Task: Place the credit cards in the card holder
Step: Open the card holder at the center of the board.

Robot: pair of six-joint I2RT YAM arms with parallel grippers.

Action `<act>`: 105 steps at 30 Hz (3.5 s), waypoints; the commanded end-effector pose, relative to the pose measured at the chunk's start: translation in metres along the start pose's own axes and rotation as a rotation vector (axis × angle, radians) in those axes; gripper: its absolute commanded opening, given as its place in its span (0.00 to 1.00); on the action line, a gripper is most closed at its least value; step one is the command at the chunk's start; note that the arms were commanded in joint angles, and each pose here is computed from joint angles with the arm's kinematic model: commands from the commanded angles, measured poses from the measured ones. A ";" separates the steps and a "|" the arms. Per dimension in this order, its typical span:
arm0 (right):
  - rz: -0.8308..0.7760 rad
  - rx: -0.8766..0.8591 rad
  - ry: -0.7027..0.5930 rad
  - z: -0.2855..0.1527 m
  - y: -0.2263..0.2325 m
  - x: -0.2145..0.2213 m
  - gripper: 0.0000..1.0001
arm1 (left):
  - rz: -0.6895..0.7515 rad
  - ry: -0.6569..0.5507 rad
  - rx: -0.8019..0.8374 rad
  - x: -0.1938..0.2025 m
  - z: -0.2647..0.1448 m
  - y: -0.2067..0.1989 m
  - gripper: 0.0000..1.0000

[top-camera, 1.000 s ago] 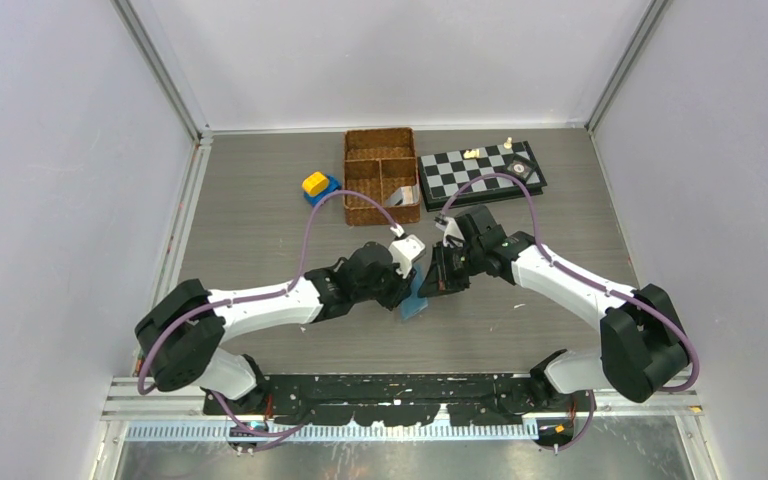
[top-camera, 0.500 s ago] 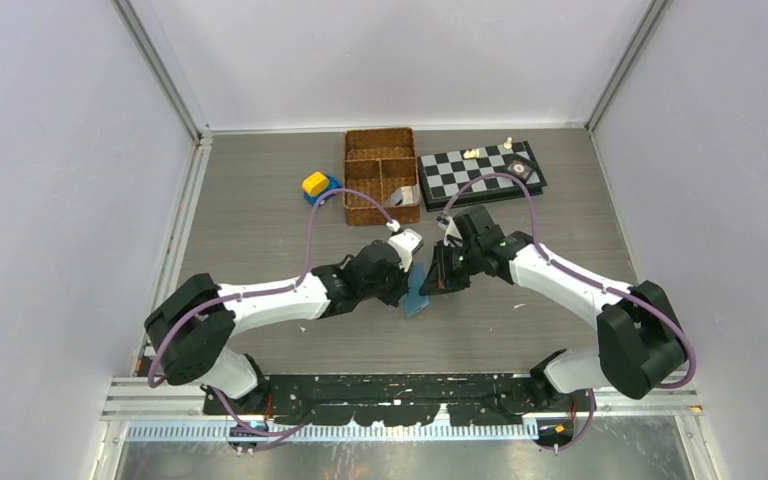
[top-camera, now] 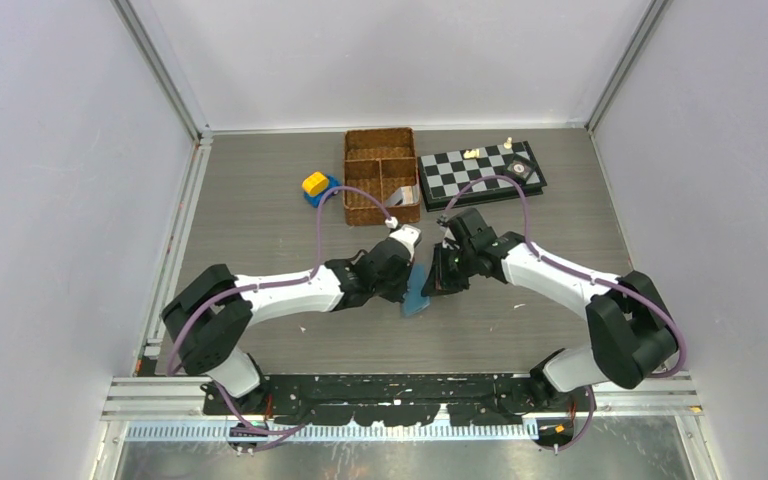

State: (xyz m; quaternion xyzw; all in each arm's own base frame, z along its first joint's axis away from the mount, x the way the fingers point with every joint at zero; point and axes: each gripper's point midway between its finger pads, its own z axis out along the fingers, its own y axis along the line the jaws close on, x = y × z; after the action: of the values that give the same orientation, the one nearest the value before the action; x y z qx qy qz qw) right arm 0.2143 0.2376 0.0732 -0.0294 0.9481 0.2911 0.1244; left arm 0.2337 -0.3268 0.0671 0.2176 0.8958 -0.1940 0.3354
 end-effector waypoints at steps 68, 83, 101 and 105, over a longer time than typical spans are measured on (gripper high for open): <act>-0.115 0.711 -0.375 0.011 -0.020 -0.001 0.74 | -0.265 0.014 -0.095 0.023 -0.020 0.060 0.00; -0.102 0.709 -0.398 -0.013 -0.023 0.000 0.74 | -0.281 0.030 -0.134 0.029 -0.019 0.078 0.00; 0.028 0.736 -0.341 -0.026 -0.077 0.004 0.78 | -0.275 0.043 -0.153 0.034 -0.018 0.085 0.00; 0.060 0.707 -0.350 -0.038 -0.081 0.001 0.79 | -0.271 0.036 -0.134 0.031 -0.019 0.082 0.00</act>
State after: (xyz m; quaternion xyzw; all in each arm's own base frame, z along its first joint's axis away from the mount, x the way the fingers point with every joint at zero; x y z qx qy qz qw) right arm 0.2093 0.1528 0.0438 0.0778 0.9594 -0.0766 0.2599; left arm 0.2417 -0.2441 0.0359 0.0693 0.9393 -0.1719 0.2888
